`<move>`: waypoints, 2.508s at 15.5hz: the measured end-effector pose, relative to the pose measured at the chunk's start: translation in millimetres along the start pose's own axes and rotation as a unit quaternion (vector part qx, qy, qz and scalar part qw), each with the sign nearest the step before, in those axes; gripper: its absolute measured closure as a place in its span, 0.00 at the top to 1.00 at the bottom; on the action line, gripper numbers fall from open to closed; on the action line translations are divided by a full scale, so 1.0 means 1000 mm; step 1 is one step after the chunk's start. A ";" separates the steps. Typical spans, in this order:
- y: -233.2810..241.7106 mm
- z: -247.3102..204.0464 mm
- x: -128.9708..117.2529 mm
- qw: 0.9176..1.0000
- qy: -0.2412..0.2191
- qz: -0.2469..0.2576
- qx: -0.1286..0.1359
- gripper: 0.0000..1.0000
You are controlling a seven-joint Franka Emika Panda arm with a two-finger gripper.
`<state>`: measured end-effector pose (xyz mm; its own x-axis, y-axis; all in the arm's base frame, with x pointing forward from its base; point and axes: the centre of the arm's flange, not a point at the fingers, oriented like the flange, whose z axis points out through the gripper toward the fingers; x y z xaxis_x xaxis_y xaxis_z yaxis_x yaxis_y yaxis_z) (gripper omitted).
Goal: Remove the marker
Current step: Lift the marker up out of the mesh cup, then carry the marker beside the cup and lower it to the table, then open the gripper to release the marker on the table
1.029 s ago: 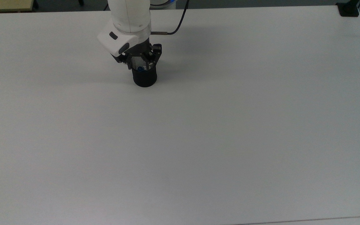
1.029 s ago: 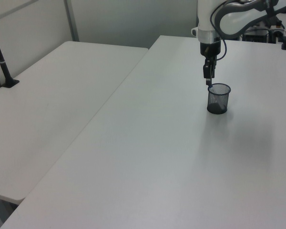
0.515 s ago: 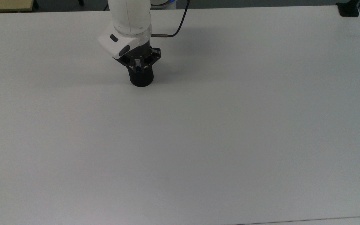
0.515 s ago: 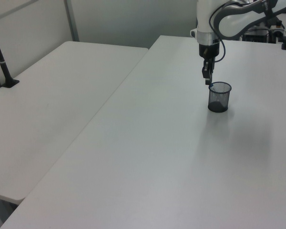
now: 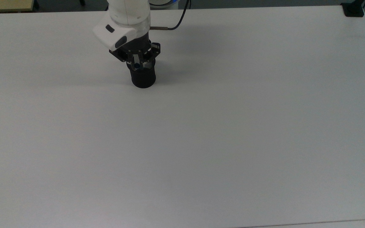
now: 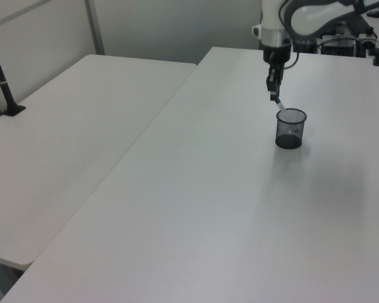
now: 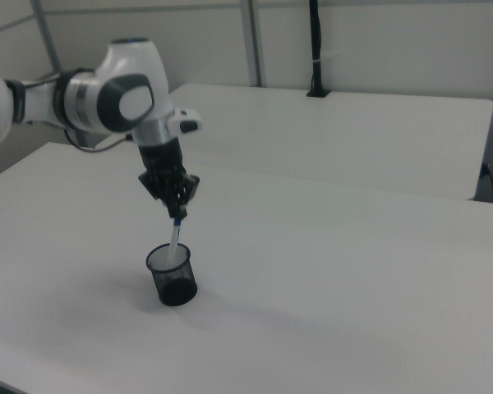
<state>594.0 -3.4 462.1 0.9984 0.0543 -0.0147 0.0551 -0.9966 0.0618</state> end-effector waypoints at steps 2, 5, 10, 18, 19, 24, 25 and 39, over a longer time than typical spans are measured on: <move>0.005 -0.032 0.000 1.000 0.006 0.005 -0.001 0.19; 0.008 -0.071 -0.002 1.000 0.010 0.007 -0.002 0.19; -0.041 -0.072 0.000 0.999 0.001 -0.031 0.011 0.19; -0.151 -0.015 -0.006 0.996 -0.055 -0.072 0.012 0.19; -0.158 -0.004 -0.007 0.995 -0.065 -0.076 0.010 0.19; -0.175 0.045 0.004 0.993 -0.086 -0.086 0.007 0.19; -0.178 0.051 0.006 0.993 -0.084 -0.083 0.007 0.19; -0.167 0.052 0.025 0.998 -0.052 -0.028 -0.019 0.94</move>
<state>609.4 160.6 399.1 0.9874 0.1009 -0.1220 0.1128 -0.9891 0.0951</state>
